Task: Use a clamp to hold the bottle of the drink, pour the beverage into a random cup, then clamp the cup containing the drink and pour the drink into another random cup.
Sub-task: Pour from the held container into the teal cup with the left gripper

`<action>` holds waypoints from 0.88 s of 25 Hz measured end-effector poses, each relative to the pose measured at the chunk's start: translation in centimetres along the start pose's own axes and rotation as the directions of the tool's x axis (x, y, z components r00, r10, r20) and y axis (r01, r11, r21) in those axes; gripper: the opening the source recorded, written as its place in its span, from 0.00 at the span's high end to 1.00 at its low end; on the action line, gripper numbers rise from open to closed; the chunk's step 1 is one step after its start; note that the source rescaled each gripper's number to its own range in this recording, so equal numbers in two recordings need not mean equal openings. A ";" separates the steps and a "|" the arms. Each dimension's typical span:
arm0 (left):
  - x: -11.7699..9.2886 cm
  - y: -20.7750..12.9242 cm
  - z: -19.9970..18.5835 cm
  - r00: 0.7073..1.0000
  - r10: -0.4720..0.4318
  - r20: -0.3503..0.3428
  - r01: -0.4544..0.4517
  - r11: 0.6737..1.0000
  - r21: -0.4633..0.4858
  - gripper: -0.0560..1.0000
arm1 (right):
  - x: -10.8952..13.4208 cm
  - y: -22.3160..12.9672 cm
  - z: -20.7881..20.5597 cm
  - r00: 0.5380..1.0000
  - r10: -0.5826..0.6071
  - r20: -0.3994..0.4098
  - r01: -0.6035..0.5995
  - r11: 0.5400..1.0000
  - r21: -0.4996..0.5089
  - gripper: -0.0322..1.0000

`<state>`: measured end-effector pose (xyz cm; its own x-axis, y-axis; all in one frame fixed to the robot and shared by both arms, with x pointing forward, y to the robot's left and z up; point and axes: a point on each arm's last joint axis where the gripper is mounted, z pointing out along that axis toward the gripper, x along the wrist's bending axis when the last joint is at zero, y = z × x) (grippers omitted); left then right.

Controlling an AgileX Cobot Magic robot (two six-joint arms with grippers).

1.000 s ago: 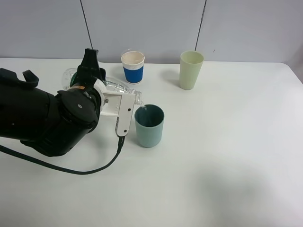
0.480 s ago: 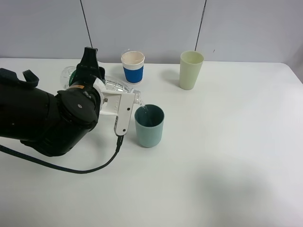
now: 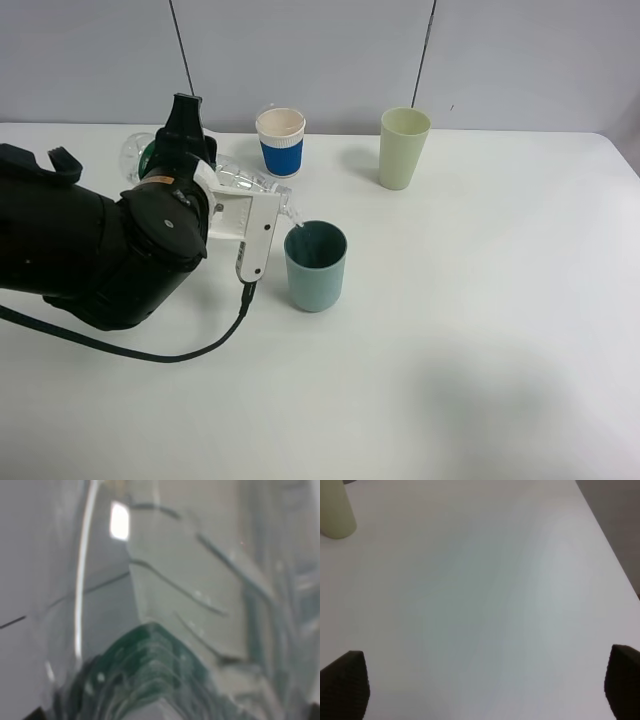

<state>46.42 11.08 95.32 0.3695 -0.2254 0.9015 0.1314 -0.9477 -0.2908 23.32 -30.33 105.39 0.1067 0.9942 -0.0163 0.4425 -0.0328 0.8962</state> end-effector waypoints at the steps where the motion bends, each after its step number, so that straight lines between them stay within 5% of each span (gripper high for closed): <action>1: 0.0 0.0 0.0 1.000 0.003 0.000 -0.003 1.000 0.000 0.89 | 0.0 0.0 0.0 1.000 0.000 0.000 0.000 1.000 0.000 0.00; 22: 0.1 -0.1 0.0 0.999 0.042 -0.010 -0.042 0.999 0.015 0.89 | 0.0 0.0 0.0 1.000 0.000 0.000 0.000 1.000 0.000 0.00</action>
<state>46.44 11.17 95.46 0.3658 -0.2669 0.8916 0.1301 -0.9339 -0.3330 23.32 -30.33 105.39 0.1067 0.9942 -0.0163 0.4425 -0.0328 0.8962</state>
